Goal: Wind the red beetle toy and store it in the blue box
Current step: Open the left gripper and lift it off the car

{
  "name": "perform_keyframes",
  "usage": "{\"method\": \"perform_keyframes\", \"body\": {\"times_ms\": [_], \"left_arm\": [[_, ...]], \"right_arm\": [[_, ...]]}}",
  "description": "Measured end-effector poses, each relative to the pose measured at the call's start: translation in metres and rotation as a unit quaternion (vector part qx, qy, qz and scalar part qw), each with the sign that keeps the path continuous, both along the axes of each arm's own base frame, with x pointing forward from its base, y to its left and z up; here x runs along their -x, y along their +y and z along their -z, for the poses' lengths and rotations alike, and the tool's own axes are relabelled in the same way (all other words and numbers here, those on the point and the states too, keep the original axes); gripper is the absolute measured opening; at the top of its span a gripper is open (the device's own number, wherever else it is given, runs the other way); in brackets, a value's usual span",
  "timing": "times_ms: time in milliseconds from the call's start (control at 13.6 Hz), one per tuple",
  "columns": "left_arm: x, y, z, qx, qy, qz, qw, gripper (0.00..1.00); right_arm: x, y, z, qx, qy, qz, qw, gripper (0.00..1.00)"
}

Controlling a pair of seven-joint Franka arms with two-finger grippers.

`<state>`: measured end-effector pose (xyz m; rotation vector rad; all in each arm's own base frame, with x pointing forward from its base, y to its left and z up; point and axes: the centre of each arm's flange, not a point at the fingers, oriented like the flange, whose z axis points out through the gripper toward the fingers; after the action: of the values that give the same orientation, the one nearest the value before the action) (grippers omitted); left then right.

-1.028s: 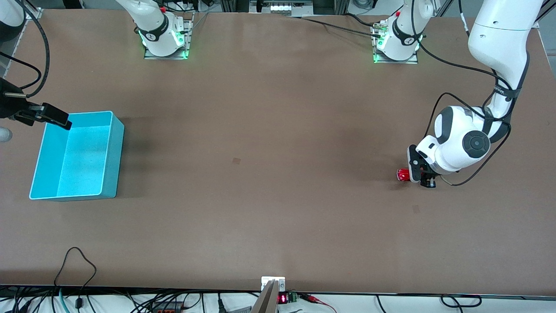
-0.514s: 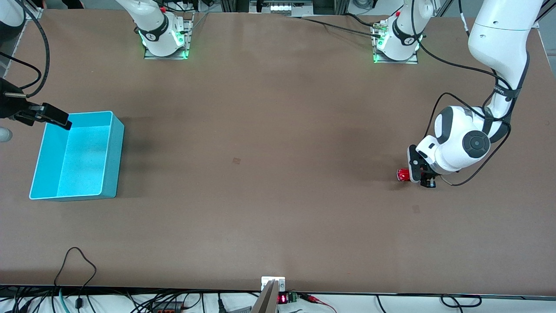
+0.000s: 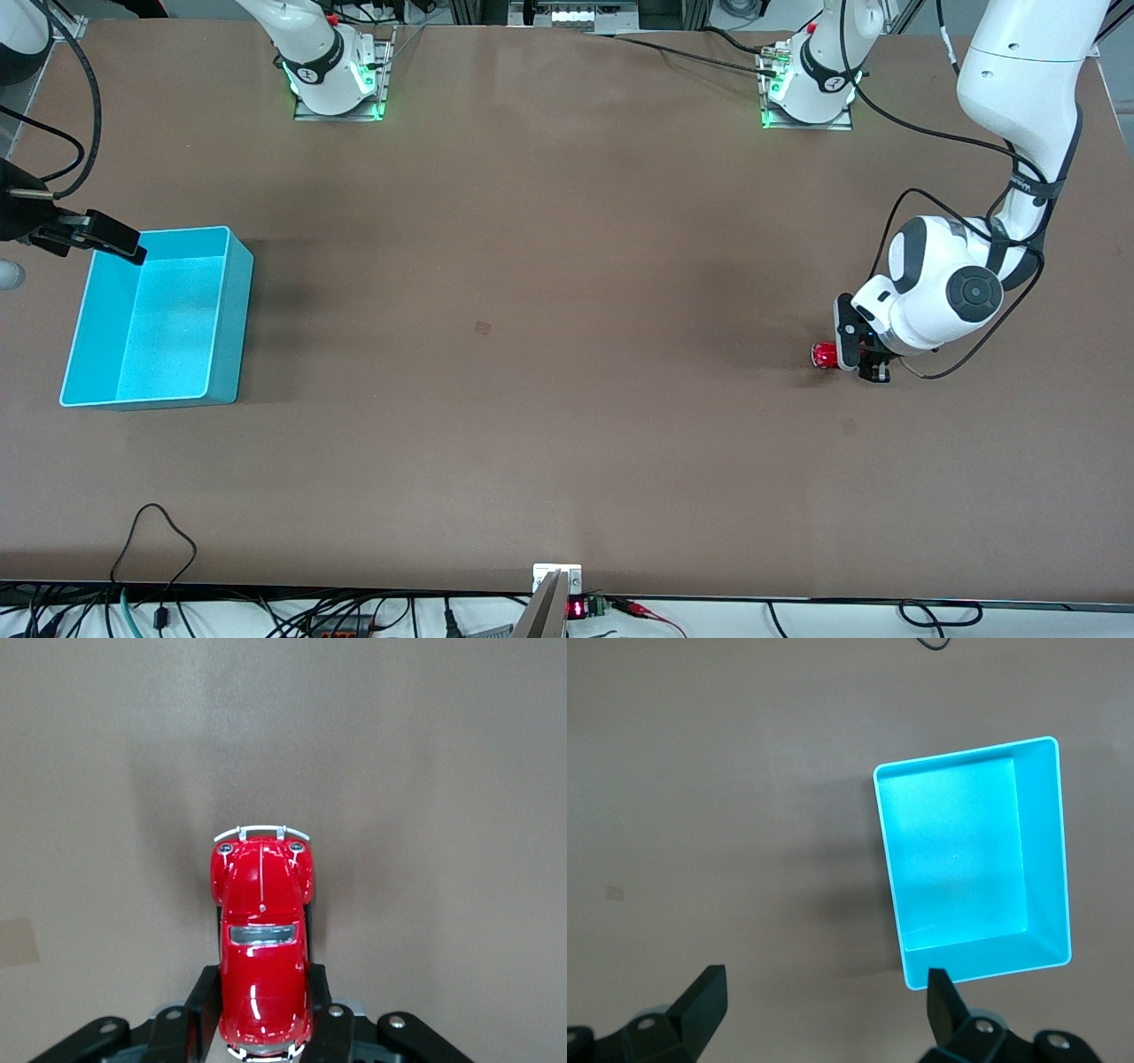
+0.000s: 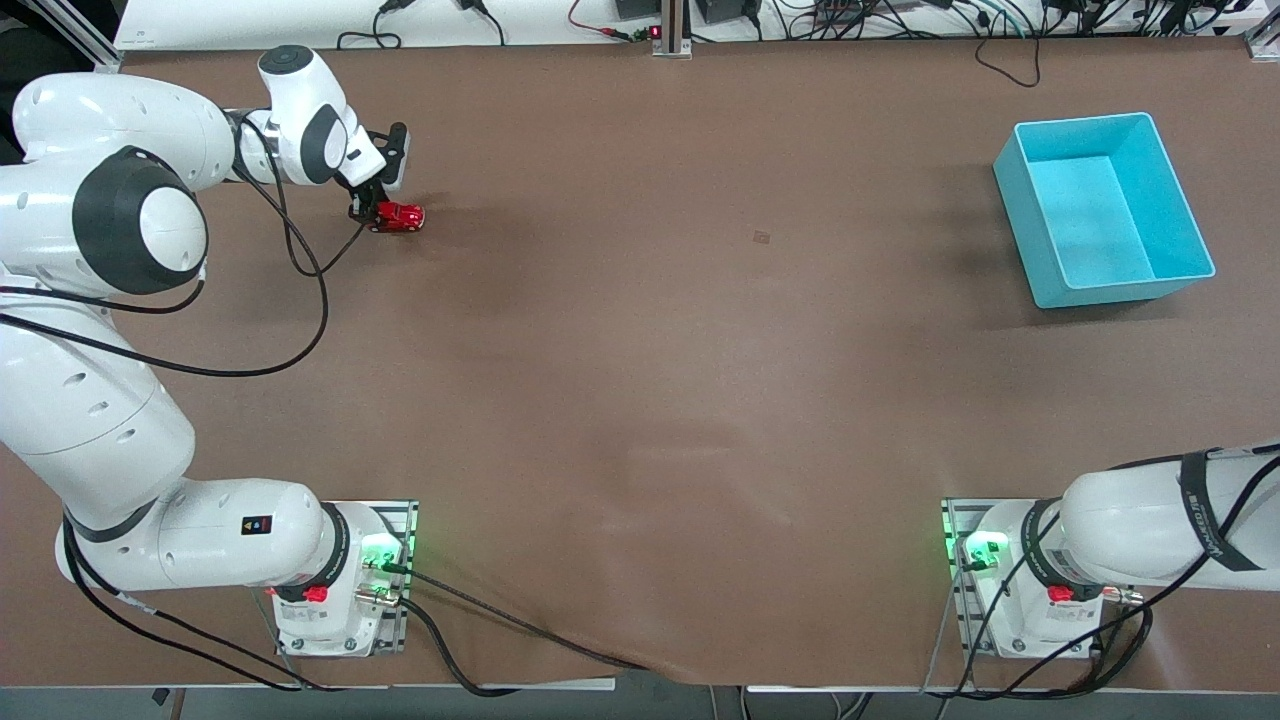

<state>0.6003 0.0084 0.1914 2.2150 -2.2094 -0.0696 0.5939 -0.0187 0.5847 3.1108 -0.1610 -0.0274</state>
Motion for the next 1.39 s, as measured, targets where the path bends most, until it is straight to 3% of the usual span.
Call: {"method": "perform_keyframes", "body": {"times_ms": [367,954,1248,1394], "left_arm": [[0.001,0.033,0.0,0.001,0.001,-0.004,1.0,0.44],[0.01,0.138,0.001,0.004,-0.003,0.002,1.0,0.44],[0.017,0.154,0.014,0.009,0.009,-0.006,1.0,0.8],[0.004,0.143,-0.008,0.013,0.009,0.004,1.0,0.99]], "right_arm": [[0.0,0.0,0.001,0.0,0.001,0.0,1.0,1.0],[-0.002,0.0,0.004,0.0,0.003,0.0,1.0,1.0],[-0.002,-0.001,0.004,0.0,0.003,0.0,1.0,1.0],[-0.002,-0.001,0.004,0.0,0.003,0.0,1.0,1.0]]}}
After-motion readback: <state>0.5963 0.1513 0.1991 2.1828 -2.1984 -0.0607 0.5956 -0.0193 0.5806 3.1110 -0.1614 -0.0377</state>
